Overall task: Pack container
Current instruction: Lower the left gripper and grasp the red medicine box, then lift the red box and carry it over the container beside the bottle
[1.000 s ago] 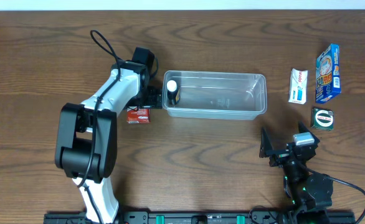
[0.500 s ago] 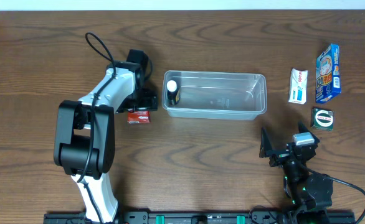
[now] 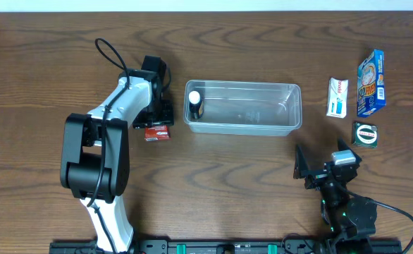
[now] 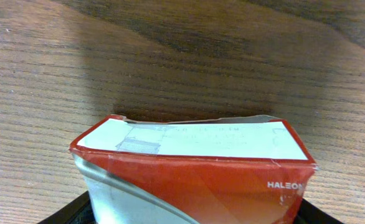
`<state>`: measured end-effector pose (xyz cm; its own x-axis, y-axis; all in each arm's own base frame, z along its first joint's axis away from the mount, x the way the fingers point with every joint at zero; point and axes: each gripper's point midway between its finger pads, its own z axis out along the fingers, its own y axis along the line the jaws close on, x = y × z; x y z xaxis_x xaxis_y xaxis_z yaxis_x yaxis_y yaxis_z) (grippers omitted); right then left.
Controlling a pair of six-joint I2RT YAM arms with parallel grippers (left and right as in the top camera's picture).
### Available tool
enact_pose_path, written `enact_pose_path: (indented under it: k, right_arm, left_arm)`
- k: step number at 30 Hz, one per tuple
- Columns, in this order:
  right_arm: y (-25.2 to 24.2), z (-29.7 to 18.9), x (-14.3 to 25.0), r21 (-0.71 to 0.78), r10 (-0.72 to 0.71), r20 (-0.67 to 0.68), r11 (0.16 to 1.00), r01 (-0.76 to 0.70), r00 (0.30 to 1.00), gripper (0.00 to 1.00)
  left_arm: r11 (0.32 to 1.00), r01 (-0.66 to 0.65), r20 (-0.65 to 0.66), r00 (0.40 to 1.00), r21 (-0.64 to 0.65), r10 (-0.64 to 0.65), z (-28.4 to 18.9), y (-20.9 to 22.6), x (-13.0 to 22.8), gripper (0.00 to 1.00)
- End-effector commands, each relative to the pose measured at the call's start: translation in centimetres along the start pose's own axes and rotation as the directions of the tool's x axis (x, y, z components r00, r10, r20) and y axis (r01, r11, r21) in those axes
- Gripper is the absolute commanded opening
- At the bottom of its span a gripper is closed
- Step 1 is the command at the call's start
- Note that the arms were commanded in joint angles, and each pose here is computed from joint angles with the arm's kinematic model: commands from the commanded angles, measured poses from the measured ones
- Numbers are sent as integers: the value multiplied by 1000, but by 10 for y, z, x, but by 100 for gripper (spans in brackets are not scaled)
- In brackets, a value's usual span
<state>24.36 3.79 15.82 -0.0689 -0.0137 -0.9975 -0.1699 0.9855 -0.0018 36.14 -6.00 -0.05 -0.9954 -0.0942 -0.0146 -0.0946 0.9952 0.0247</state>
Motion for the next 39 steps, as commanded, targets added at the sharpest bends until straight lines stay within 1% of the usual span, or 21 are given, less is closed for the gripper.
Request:
enact_pose_path:
  k: [1, 7, 11, 15, 21, 25, 28, 30, 33, 39]
  right_arm:
    - [-4, 0, 0, 15, -9, 1, 1000, 9, 1000, 99]
    - [-4, 0, 0, 15, -9, 1, 1000, 9, 1000, 99]
    - [-4, 0, 0, 15, -9, 1, 1000, 9, 1000, 99]
    - [-4, 0, 0, 15, -9, 1, 1000, 9, 1000, 99]
    - [-4, 0, 0, 15, -9, 1, 1000, 9, 1000, 99]
    - [-4, 0, 0, 15, -9, 1, 1000, 9, 1000, 99]
    - [-4, 0, 0, 15, -9, 1, 1000, 9, 1000, 99]
    - [-4, 0, 0, 15, -9, 1, 1000, 9, 1000, 99]
    - [-4, 0, 0, 15, -9, 1, 1000, 9, 1000, 99]
    - [-4, 0, 0, 15, -9, 1, 1000, 9, 1000, 99]
  left_arm:
    - [1000, -2, -33, 999, 7, 3, 7, 0, 6, 67]
    - [1000, -2, -33, 999, 6, 3, 0, 1, 6, 67]
    - [1000, -2, 16, 1000, 19, 1, -25, -1, -3, 67]
    - [999, -2, 110, 994, 45, -3, -63, -3, -15, 67]
    - [996, -4, 275, 961, 91, -21, -133, -4, -26, 67]
    - [992, 18, 338, 939, 121, -58, -175, -4, -25, 67]
    - [990, 13, 371, 926, 139, -64, -209, -9, -23, 67]
    - [988, 2, 389, 919, 156, -63, -228, -18, -22, 67]
    - [982, -54, 435, 900, 180, -30, -252, -43, -20, 67]
    - [960, -163, 497, 867, 226, 30, -267, -103, -12, 67]
